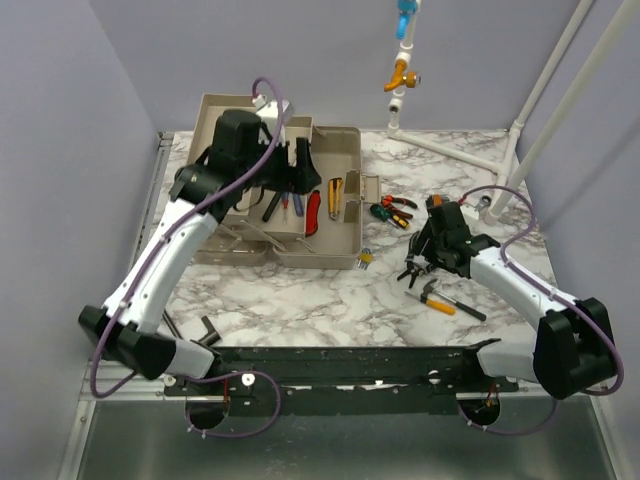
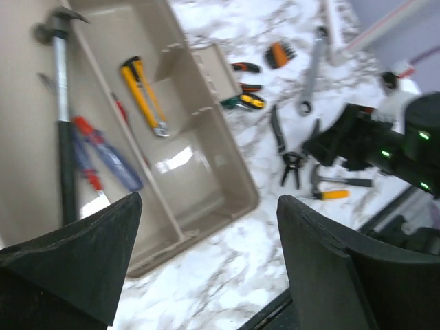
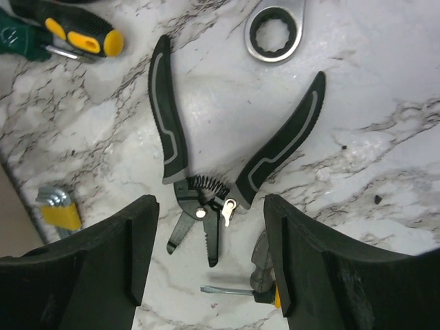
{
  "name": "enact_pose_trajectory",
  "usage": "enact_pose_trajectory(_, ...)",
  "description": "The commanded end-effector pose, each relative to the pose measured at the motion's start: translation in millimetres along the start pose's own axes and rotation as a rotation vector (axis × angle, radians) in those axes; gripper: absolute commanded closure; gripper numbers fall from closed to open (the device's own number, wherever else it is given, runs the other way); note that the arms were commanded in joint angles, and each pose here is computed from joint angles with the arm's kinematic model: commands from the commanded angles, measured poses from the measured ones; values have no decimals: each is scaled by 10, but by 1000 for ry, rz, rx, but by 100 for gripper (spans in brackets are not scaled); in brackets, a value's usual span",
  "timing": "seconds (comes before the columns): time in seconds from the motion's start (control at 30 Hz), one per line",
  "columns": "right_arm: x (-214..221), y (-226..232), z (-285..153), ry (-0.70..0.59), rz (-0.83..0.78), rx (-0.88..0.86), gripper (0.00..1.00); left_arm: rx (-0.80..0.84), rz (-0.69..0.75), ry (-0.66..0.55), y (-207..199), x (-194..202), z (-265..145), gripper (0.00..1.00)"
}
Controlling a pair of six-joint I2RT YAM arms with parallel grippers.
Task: Pack the tool kit
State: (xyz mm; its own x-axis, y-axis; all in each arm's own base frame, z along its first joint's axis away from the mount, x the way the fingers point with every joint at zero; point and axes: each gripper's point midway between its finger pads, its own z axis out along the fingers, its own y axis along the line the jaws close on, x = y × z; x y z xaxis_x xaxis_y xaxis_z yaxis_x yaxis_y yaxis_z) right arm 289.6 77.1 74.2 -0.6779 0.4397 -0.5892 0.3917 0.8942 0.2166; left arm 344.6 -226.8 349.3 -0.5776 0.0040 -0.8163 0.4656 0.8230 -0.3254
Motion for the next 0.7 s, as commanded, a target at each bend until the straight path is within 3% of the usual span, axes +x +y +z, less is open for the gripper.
enact_pose_trajectory(0.0,-89,-263,12,-31,16,182,30,293,-77,-92,-540,304,-361,17)
enact_pose_trajectory(0.33,131,-601,-208,20,186,340,33,330,-120,-78,-520,1039,-714,16)
enact_pose_trajectory(0.47,375,-737,-325,92,275,398,37,337,-135,-72,-495,1186,-713,16)
enact_pose_trajectory(0.67,713,-846,-369,186,280,386,41,360,-131,-55,-502,1336,-724,16)
